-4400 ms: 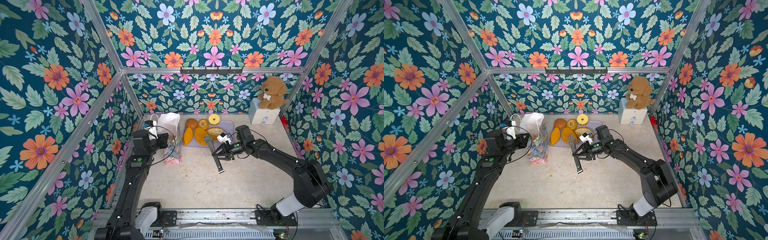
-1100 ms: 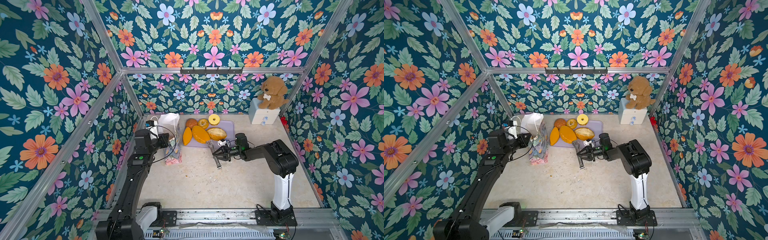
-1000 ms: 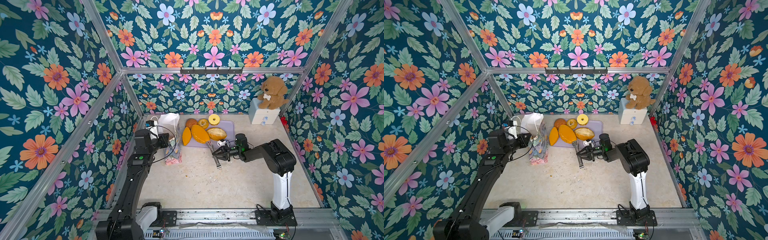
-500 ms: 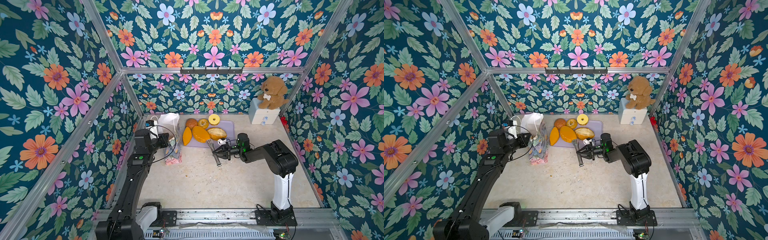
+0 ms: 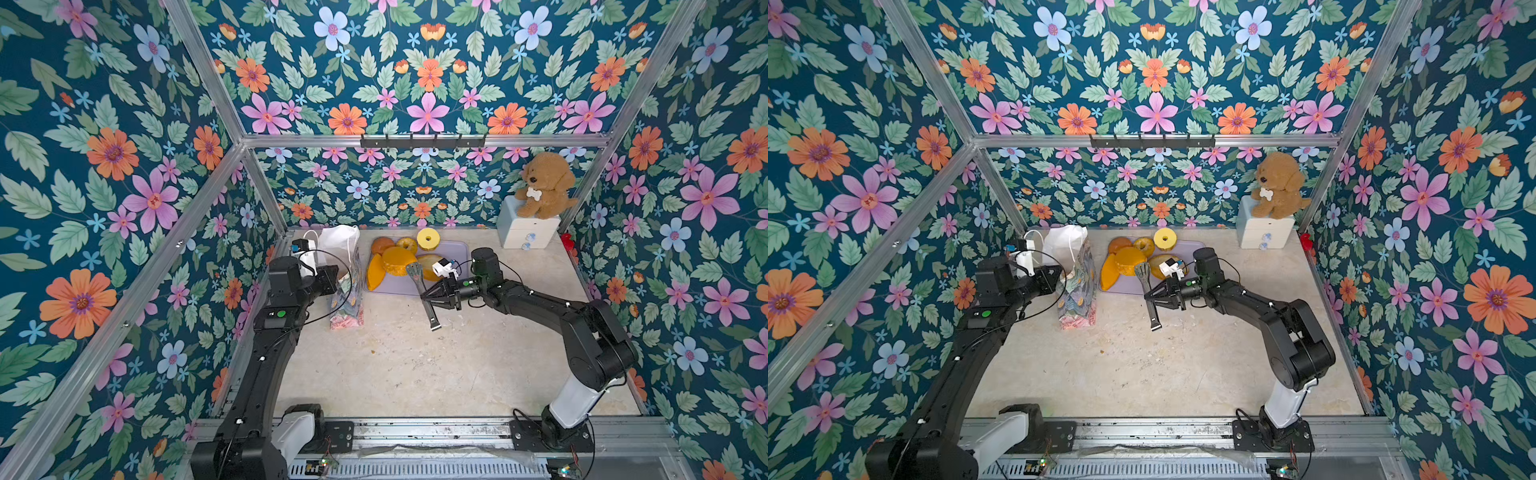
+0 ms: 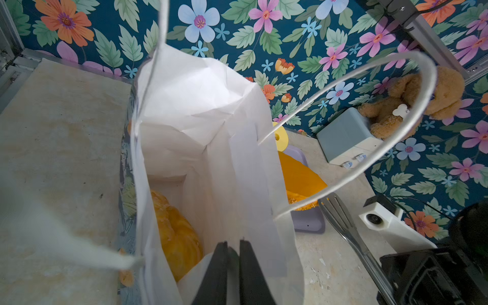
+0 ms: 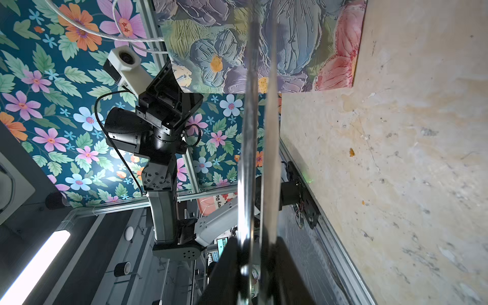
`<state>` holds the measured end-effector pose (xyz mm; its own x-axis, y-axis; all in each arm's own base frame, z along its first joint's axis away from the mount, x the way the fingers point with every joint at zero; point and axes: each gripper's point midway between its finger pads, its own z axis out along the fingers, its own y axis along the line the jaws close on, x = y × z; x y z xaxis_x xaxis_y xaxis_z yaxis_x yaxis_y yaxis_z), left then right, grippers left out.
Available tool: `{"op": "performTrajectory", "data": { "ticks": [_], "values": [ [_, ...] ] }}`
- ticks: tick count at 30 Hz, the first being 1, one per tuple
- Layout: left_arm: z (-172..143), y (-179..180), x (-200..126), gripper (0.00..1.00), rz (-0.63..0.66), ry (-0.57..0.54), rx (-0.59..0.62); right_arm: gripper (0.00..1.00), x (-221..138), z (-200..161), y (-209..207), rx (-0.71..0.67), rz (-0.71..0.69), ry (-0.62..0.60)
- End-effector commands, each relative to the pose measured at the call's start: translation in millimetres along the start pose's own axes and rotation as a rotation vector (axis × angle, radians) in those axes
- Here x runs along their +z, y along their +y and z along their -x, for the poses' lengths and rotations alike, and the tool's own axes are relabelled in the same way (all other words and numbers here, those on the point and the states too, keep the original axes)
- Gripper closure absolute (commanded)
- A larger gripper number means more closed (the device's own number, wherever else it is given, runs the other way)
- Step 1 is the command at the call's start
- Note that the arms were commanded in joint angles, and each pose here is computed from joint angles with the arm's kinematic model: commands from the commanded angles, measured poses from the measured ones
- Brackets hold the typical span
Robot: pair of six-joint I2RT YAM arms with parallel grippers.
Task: Pack bread into a paper bag
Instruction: Pick up the fake bread from the plate, then place the fake bread in the paper bag.
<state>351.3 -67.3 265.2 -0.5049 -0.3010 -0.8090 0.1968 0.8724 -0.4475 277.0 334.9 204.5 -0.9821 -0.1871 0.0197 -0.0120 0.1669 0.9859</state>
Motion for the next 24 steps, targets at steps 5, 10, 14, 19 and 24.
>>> {"op": "performTrajectory", "data": {
  "ticks": [5, 10, 14, 19, 24],
  "values": [
    [1.6, -6.2, -2.6, 0.85, -0.028, -0.007, 0.001, 0.98, 9.7, -20.6, 49.7, -0.115, -0.071, 0.024],
    [1.6, -9.1, -4.6, 0.85, -0.043, -0.012, -0.005, 0.99, 11.7, -22.5, 92.2, -0.178, -0.042, 0.017],
    [-0.1, -12.0, -5.9, 0.85, -0.063, -0.016, -0.016, 0.99, 14.3, -24.7, 116.6, -0.22, -0.045, 0.018],
    [0.2, -17.5, -6.8, 0.85, -0.091, -0.02, -0.025, 0.99, 19.2, -23.8, 145.7, -0.271, -0.049, 0.019],
    [1.2, -21.0, -7.8, 0.85, -0.107, -0.022, -0.026, 1.0, 29.1, -20.0, 165.8, -0.306, -0.065, 0.032]
  ]
}}
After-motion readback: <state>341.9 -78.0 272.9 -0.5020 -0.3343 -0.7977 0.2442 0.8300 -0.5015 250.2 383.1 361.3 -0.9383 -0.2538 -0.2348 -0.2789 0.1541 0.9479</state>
